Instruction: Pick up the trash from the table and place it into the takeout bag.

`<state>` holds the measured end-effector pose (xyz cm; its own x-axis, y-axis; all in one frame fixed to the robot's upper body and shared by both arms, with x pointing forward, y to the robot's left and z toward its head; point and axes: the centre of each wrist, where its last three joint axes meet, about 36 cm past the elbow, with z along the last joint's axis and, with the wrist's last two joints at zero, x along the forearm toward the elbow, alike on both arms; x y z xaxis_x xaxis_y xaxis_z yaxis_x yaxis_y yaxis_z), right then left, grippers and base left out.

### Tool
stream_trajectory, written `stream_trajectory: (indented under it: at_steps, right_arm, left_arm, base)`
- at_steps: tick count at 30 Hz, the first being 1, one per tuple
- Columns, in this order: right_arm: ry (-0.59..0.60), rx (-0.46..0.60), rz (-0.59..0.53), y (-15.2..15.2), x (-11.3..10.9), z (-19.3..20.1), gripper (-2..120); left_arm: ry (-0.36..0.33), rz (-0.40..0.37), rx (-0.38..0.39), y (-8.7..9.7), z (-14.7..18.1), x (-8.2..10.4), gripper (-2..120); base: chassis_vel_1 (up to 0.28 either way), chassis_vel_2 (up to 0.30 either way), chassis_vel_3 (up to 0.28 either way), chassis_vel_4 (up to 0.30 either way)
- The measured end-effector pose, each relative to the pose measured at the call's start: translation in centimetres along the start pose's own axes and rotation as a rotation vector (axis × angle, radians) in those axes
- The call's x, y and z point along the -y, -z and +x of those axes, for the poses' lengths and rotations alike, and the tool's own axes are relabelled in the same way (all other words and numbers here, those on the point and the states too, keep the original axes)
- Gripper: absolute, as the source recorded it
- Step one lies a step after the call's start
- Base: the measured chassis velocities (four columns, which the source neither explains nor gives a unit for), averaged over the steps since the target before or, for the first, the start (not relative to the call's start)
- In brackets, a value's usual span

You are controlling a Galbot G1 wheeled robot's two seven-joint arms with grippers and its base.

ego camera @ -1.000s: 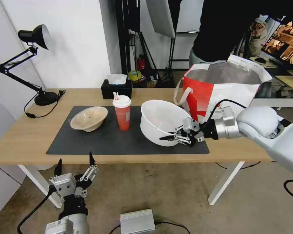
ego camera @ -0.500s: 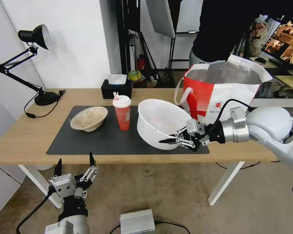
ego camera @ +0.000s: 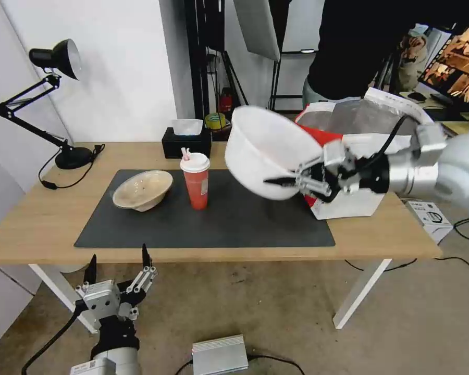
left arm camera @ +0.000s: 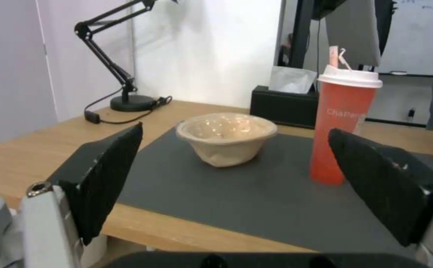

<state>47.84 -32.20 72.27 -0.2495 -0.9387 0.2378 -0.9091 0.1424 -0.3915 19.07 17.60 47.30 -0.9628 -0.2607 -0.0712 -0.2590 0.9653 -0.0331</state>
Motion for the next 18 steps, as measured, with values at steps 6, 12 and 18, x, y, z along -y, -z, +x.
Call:
stream_trajectory:
  at_steps: [6,12,18]
  right_arm:
    - [-0.067,0.040,-0.002,0.6,2.1,0.7,0]
    - [-0.115,0.061,-0.004,0.8,3.6,1.0,0]
    - [-0.188,0.081,-0.017,0.7,5.7,1.3,0]
  left_arm:
    - [0.001,-0.002,0.000,0.0,0.0,0.0,100]
    - [0.001,-0.003,-0.004,-0.2,0.0,0.0,100]
    - [-0.002,-0.007,-0.004,-0.4,-0.1,0.0,100]
  base:
    - [0.000,0.000,0.000,0.000]
    - [0.000,0.000,0.000,0.000]
    - [0.000,0.000,0.000,0.000]
